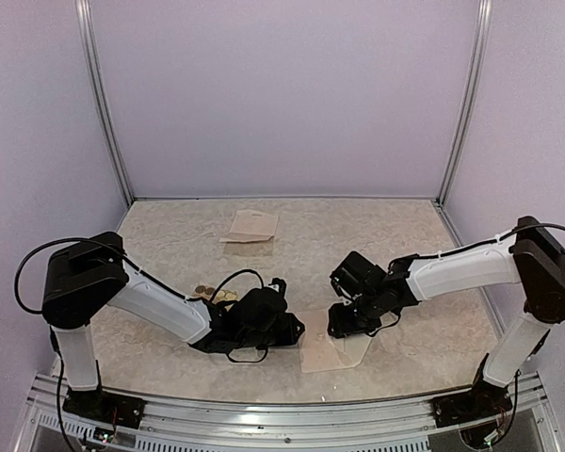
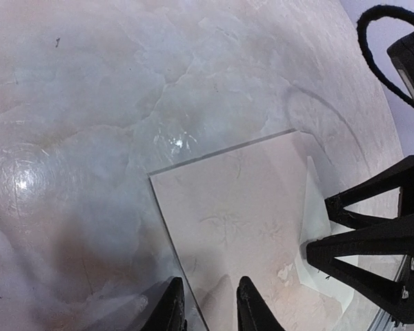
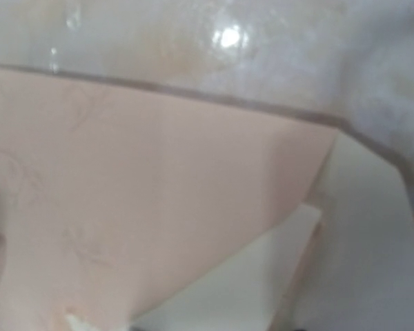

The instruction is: Place the letter into the envelope and seal it

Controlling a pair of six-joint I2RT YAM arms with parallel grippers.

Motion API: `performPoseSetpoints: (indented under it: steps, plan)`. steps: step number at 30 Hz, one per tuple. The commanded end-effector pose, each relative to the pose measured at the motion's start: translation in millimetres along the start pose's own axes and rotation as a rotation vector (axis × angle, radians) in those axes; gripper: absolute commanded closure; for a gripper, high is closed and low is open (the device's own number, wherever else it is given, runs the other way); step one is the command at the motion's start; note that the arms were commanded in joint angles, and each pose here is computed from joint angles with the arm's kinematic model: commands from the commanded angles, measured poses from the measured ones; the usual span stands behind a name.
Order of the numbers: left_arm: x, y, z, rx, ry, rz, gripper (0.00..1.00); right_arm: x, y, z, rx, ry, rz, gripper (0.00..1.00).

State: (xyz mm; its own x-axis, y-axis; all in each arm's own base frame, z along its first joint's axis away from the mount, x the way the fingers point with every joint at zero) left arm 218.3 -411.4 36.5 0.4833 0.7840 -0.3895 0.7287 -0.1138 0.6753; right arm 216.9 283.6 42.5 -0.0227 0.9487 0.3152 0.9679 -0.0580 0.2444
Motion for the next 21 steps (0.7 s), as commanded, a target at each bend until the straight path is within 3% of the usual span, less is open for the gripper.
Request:
performPoseSetpoints:
  steps: [1, 13, 21]
  plan:
    - [7, -11, 9, 0.037, 0.017, 0.007, 0.77, -3, -9, 9, 0.024, -0.008, -0.011, 0.53]
    - [8, -13, 12, 0.044, 0.018, 0.009, 0.84, 4, -5, 10, 0.013, 0.009, -0.021, 0.7]
    - [5, -10, 13, 0.042, 0.021, 0.021, 0.84, 14, -8, 11, 0.033, 0.046, -0.026, 0.73]
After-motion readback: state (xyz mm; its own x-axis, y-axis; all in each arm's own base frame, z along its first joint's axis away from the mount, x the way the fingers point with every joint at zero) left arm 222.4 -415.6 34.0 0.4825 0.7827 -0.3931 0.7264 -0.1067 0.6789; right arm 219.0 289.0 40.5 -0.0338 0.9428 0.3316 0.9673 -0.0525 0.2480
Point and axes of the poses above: each gripper's point midway between its finger pads, its own z axis out along the fingers, its own x axis along the line the jaws close on, y = z × x, the point moved 2 cm from there along -z, back along the fingers, and after that the axes turned 15 degrees about z, right-handed, at the moved point
